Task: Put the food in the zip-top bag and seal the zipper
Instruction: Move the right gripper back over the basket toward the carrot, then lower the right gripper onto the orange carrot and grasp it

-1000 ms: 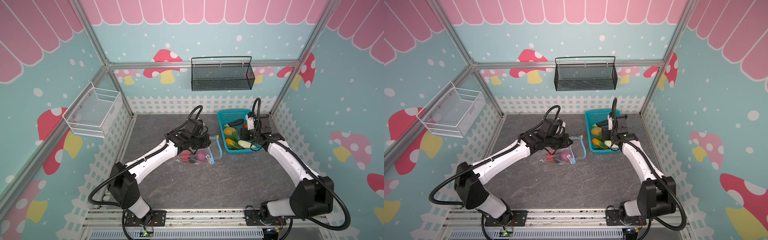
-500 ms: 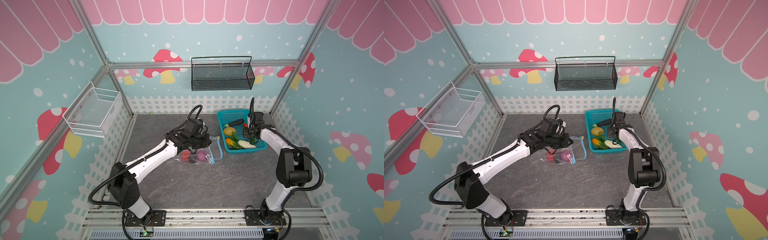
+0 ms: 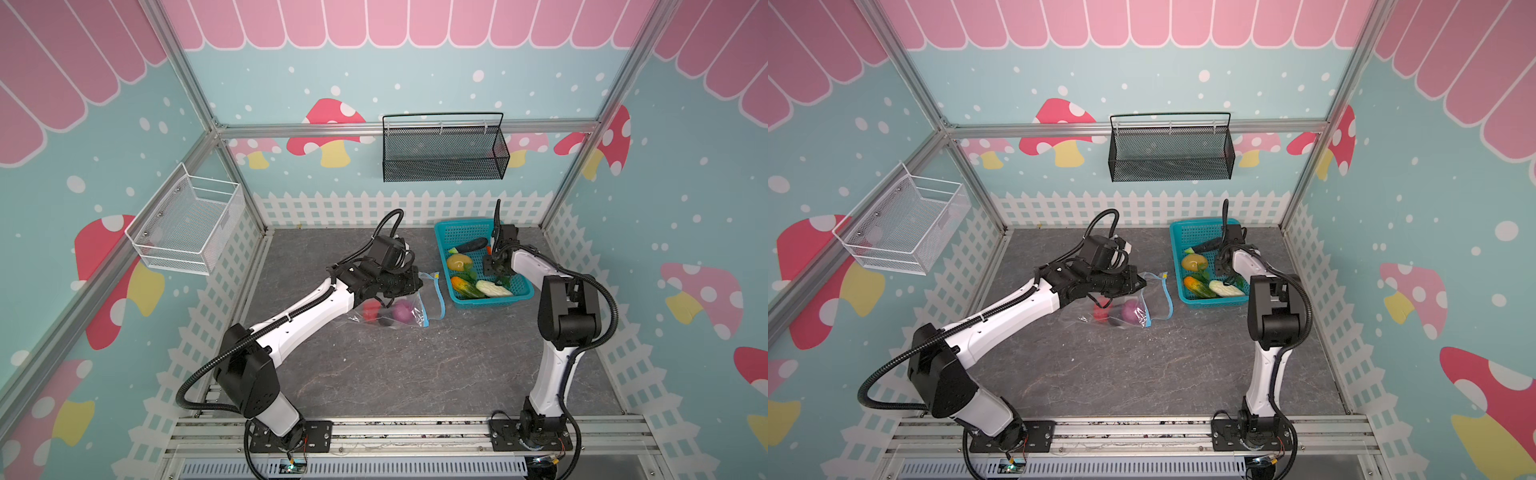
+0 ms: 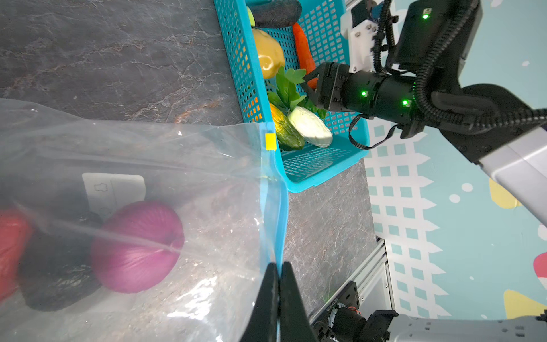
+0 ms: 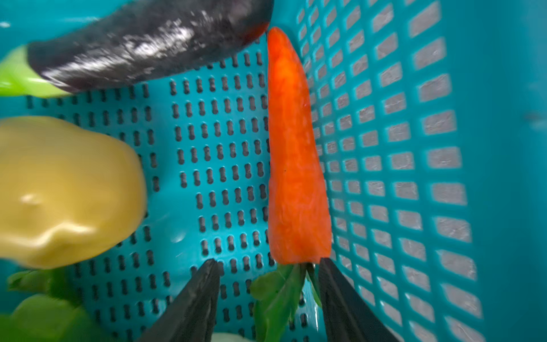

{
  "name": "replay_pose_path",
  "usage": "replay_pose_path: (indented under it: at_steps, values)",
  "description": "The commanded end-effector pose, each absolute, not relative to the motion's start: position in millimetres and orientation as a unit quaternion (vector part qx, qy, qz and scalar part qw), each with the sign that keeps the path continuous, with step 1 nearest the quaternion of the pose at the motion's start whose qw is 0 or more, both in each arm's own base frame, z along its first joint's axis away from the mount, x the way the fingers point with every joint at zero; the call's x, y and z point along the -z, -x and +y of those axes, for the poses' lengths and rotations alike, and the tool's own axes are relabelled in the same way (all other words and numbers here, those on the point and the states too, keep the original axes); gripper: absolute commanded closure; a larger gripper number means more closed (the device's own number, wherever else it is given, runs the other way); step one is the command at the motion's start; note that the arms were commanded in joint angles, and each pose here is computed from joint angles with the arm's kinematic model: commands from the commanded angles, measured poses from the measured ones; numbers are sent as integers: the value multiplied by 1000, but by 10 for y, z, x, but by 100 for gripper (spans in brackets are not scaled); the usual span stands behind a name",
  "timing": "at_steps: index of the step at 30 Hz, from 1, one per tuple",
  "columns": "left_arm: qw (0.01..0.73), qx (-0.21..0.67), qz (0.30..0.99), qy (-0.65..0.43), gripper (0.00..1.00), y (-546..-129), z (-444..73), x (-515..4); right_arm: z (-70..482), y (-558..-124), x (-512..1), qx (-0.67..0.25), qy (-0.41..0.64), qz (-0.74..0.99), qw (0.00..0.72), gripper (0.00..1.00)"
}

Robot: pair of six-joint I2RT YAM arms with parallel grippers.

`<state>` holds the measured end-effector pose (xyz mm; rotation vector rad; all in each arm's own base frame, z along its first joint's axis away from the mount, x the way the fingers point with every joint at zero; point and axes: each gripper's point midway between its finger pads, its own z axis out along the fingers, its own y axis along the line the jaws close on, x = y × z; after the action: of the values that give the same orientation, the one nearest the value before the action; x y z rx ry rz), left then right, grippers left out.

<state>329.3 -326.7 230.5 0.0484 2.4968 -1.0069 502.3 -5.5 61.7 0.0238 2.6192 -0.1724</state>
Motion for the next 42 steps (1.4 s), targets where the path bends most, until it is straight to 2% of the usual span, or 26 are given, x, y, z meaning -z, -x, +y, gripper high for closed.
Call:
replay_pose_path:
  at_steps: [1,8,31,42]
  values:
    - [226,373,900,-23,100,-3325,-3291,-2336,-124,-5106,-595,75,-7,964,253,43]
    - [227,372,900,-21,100,-3339,-3265,-2339,-95,-5187,-439,68,-3,967,243,44]
    - [228,372,900,-16,100,-3335,-3216,-2347,-21,-5315,-429,39,-8,967,253,51]
    - [231,370,900,-15,100,-3336,-3190,-2349,44,-5386,-624,11,-18,961,275,55]
